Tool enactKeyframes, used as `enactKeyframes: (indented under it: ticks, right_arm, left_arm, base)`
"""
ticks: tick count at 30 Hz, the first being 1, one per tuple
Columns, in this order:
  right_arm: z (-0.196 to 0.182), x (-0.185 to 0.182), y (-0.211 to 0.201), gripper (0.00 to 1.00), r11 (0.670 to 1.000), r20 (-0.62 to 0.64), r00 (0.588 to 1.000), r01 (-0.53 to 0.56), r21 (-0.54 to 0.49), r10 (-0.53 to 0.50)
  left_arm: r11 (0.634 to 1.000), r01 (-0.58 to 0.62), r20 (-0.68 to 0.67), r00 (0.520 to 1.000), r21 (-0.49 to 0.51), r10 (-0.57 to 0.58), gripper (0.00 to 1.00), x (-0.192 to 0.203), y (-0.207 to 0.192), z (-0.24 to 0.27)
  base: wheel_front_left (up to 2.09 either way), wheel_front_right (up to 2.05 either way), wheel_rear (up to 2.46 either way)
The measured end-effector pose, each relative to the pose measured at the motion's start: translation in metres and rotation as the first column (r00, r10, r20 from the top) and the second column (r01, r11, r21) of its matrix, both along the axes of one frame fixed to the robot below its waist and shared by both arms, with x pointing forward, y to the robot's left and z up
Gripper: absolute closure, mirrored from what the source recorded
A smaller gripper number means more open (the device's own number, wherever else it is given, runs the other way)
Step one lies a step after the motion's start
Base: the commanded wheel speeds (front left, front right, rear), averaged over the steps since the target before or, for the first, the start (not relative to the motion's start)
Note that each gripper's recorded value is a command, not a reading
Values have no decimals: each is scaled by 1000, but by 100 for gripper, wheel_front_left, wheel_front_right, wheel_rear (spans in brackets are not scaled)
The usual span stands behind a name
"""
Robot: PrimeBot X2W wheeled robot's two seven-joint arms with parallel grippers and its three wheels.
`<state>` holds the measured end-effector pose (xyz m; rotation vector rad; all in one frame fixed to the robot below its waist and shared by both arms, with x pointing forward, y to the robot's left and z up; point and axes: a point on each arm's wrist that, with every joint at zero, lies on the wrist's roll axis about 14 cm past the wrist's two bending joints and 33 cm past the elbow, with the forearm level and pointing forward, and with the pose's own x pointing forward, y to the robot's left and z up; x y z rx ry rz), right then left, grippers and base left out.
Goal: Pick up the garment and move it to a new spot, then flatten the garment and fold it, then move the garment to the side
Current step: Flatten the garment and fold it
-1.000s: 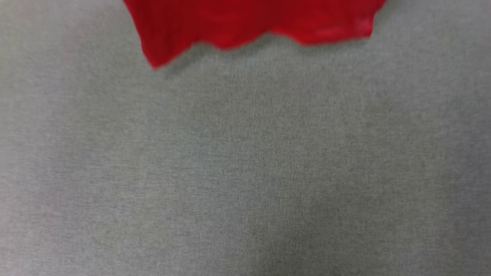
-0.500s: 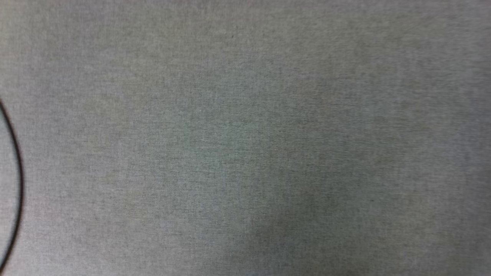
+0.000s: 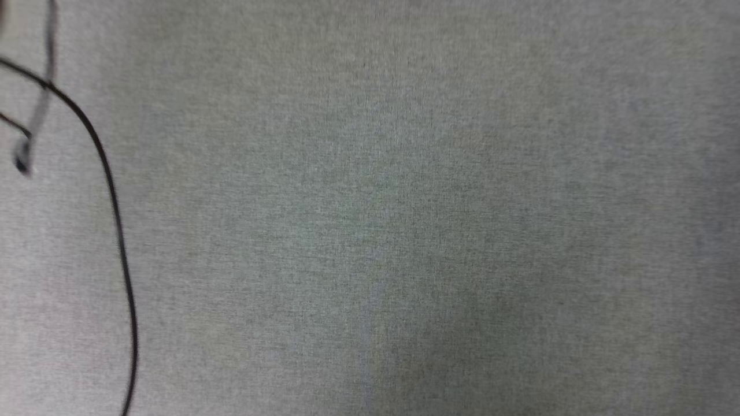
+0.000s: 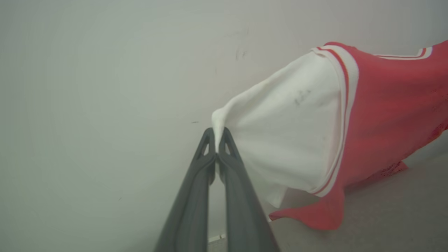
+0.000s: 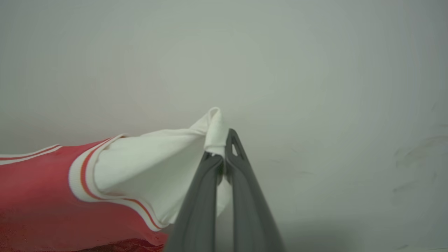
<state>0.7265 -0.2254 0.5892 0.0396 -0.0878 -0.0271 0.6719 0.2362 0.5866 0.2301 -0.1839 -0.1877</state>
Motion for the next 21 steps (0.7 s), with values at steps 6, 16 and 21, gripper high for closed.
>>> enactKeyframes:
  ticks: [6,16,21]
  right_arm:
    - [-47,-40,-7,100,997,-111,994,8,73,1]
    - [-127,-155,-20,100,985,-343,939,31,169,29]
    - [-144,-210,-31,100,978,-411,910,44,205,45]
  left_arm:
    - [999,18,-100,995,-38,-22,100,-44,-8,-41]
    - [992,14,-281,959,-122,-48,100,-148,-16,-102]
    - [987,-3,-387,920,-159,-59,100,-203,-21,-132]
  base:
    - [0,0,0]
    - [0,0,0]
    - [0,0,0]
